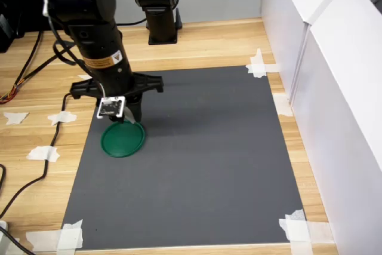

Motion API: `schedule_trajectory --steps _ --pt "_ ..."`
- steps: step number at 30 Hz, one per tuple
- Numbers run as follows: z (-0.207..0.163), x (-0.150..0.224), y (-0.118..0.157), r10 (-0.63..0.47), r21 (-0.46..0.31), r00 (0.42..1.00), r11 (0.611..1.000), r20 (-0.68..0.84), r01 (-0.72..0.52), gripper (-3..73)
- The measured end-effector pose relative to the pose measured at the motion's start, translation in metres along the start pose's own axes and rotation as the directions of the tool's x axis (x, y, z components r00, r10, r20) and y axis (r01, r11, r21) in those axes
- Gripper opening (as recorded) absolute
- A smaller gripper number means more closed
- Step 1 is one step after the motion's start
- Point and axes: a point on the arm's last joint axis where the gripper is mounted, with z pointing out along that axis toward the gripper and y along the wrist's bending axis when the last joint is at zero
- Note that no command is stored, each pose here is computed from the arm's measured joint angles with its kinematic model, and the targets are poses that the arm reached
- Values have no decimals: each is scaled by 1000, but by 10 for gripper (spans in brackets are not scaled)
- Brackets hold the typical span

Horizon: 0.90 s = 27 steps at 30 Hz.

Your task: Grasp a white terminal and put it on the green lid.

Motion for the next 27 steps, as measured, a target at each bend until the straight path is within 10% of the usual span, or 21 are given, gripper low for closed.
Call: schedule_trajectory --steps 27 --pt "66 -1 -21 -90 -51 990 995 -112 85 273"
